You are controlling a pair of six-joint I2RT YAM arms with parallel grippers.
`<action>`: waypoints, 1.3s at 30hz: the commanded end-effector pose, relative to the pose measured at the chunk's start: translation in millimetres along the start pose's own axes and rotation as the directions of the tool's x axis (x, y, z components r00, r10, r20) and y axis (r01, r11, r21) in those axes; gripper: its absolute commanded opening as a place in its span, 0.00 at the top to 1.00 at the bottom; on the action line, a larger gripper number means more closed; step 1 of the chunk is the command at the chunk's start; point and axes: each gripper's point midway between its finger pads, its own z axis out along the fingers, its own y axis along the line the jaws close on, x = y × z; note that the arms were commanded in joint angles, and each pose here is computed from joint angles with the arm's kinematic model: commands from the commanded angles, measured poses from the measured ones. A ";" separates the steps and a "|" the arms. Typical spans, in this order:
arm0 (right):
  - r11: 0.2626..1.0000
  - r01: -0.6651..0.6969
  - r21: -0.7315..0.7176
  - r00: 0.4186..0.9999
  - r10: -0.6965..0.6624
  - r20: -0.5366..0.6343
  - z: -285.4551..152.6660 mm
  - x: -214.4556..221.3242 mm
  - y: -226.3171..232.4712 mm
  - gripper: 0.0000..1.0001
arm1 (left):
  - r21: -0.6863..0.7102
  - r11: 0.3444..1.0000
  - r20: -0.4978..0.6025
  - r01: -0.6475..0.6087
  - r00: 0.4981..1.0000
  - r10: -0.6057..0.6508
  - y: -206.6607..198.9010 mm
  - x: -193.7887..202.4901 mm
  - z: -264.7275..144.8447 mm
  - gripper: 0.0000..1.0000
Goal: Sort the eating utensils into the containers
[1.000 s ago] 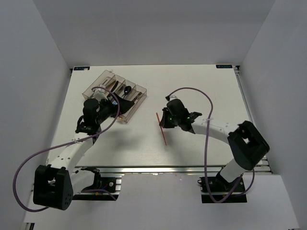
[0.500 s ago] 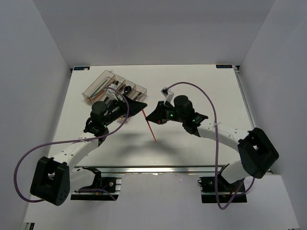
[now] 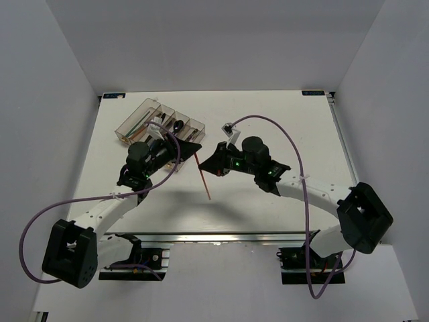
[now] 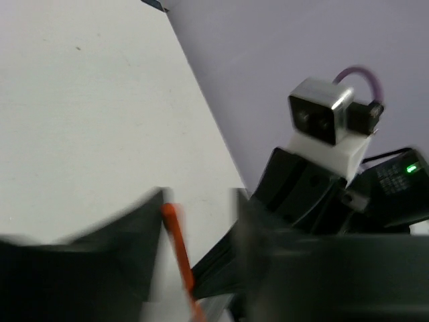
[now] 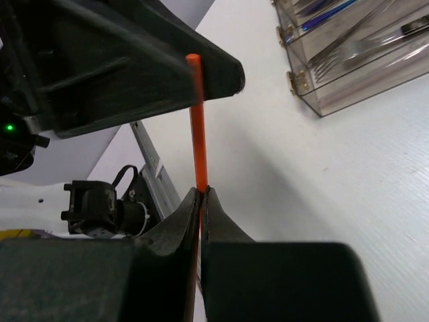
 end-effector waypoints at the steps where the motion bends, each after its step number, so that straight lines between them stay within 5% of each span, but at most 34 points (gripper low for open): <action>1: 0.995 0.047 -0.088 0.998 -0.044 0.036 7.0 -12.1 23.7 1.00 | 0.072 0.997 0.012 -0.026 1.000 0.025 -18.2 -7.1 3.6 0.70; 2: 0.995 0.043 -0.087 0.998 -0.039 0.047 6.5 -13.3 23.6 1.00 | 0.062 0.998 0.007 -0.032 0.999 0.032 -16.9 -7.7 5.1 0.91; 3: 0.996 0.044 -0.083 0.997 -0.039 0.065 5.1 -14.9 22.8 1.00 | 0.049 0.998 -0.004 -0.038 0.999 0.039 -14.4 -7.2 6.7 1.00; 9: 0.996 0.062 -0.056 0.986 -0.053 0.157 -14.9 -29.5 18.1 0.97 | 0.000 0.993 -0.041 -0.117 0.992 0.117 -5.0 -9.9 15.0 1.00; 11: 0.999 0.039 0.022 0.981 -0.043 0.189 -22.4 -37.9 3.8 0.53 | -0.123 0.978 -0.041 -0.171 0.985 0.167 13.3 -22.3 20.2 1.00; 12: 0.992 0.005 0.125 0.982 -0.029 0.188 -27.4 -34.0 -17.9 0.22 | -0.207 0.924 -0.073 -0.322 0.947 0.314 30.7 -32.7 19.5 1.00; 14: 0.970 -0.010 0.244 0.976 -0.044 0.214 -45.1 -39.2 -37.0 0.17 | -0.374 0.818 -0.151 -0.437 0.899 0.411 51.5 -61.0 19.7 1.00; 17: 0.903 -0.041 0.427 0.969 -0.069 0.238 -77.2 -38.2 -71.4 0.13 | -0.602 0.517 -0.282 -0.608 0.768 0.574 93.3 -125.5 10.2 1.00; 18: 0.893 -0.024 0.449 0.971 -0.086 0.224 -84.6 -30.6 -77.7 0.13 | -0.648 0.347 -0.364 -0.678 0.676 0.640 106.0 -150.3 0.7 1.00; 20: 0.892 -0.004 0.453 0.965 -0.114 0.234 -100.1 -31.8 -74.2 0.12 | -0.668 0.187 -0.425 -0.720 0.576 0.699 116.7 -186.5 8.9 1.00; 21: 0.888 0.010 0.460 0.962 -0.133 0.237 -110.2 -28.9 -74.3 0.12 | -0.663 0.051 -0.500 -0.747 0.492 0.713 124.5 -206.4 3.4 1.00; 24: 0.882 0.037 0.470 0.968 -0.149 0.204 -124.2 -15.6 -75.7 0.12 | -0.659 -0.096 -0.559 -0.746 0.400 0.726 149.5 -253.1 12.7 1.00; 32: 0.900 0.061 0.432 0.971 -0.153 0.183 -155.7 21.5 -73.3 0.11 | -0.641 -0.031 -0.449 -0.767 0.342 0.825 189.8 -312.7 52.9 1.00; 39: 0.915 0.127 0.383 0.976 -0.185 0.117 -145.8 26.5 -66.8 0.11 | -0.579 -0.114 -0.536 -0.807 0.271 0.800 237.2 -307.5 68.7 1.00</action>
